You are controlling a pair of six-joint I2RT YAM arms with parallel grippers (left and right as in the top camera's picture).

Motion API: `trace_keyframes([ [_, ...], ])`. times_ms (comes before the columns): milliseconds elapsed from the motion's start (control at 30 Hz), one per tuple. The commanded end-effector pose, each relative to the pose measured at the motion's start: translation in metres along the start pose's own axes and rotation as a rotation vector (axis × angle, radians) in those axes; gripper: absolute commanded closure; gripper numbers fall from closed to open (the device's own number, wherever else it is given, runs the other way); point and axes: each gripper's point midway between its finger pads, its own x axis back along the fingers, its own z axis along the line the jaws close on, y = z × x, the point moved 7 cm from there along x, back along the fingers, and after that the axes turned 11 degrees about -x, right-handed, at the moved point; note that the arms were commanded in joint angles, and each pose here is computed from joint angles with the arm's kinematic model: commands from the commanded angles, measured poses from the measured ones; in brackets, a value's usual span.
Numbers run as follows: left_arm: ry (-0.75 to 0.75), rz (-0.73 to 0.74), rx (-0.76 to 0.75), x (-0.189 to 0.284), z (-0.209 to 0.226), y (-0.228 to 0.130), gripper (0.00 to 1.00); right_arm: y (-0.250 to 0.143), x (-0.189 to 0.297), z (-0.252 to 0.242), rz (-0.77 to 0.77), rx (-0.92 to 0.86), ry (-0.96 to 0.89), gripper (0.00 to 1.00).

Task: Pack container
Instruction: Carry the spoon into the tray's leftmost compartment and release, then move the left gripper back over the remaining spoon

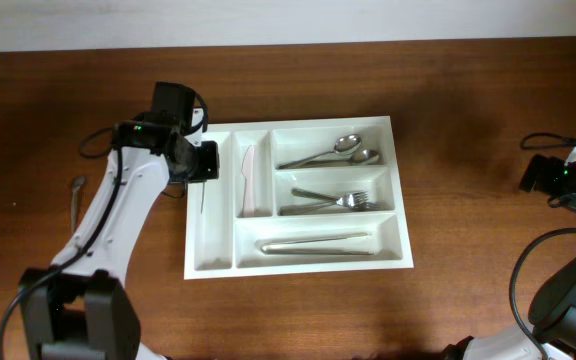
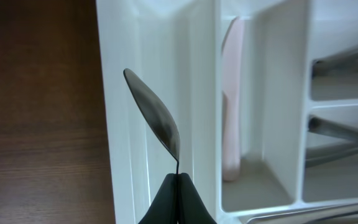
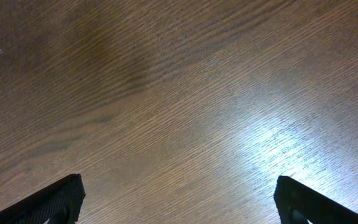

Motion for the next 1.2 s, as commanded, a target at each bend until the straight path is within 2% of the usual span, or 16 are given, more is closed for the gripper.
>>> trace_keyframes([
  [0, -0.017, 0.034, 0.016, -0.012, -0.002, -0.001, 0.98, -0.001, -0.001, -0.003, 0.002, -0.013, -0.007, 0.01],
  [100, -0.016, 0.050, 0.017, -0.017, -0.001, -0.002, 0.96, -0.001, -0.001, -0.003, 0.002, -0.013, -0.007, 0.01],
  [200, -0.016, 0.056, 0.018, -0.020, -0.001, -0.002, 0.87, -0.001, -0.001, -0.003, 0.002, -0.013, -0.007, 0.01],
  [367, -0.016, 0.064, 0.018, -0.023, -0.001, -0.003, 0.86, -0.001, -0.001, -0.003, 0.002, -0.013, -0.007, 0.01],
  [533, -0.014, 0.041, 0.009, -0.023, 0.000, 0.001, 0.60, -0.001, -0.001, -0.003, 0.002, -0.013, -0.007, 0.01],
  [600, 0.008, 0.012, 0.006, -0.022, 0.003, 0.006, 0.56, -0.001, -0.001, -0.003, 0.002, -0.013, -0.007, 0.01],
  [667, 0.036, -0.011, 0.014, -0.017, 0.009, 0.012, 0.46, -0.001, -0.001, -0.003, 0.002, -0.013, -0.007, 0.01],
  [800, 0.060, -0.073, -0.001, 0.002, 0.022, 0.029, 0.42, -0.001, -0.001, -0.003, 0.002, -0.013, -0.007, 0.01],
  [967, 0.116, -0.153, -0.034, 0.044, 0.046, 0.048, 0.27, -0.001, -0.001, -0.003, 0.002, -0.013, -0.007, 0.01],
  [1000, 0.145, -0.160, -0.024, 0.052, 0.052, 0.050, 0.21, -0.001, -0.001, -0.003, 0.002, -0.013, -0.007, 0.01],
  [1167, 0.307, -0.136, 0.043, 0.075, 0.088, 0.040, 0.05, -0.001, -0.001, -0.003, 0.002, -0.013, -0.007, 0.01],
])
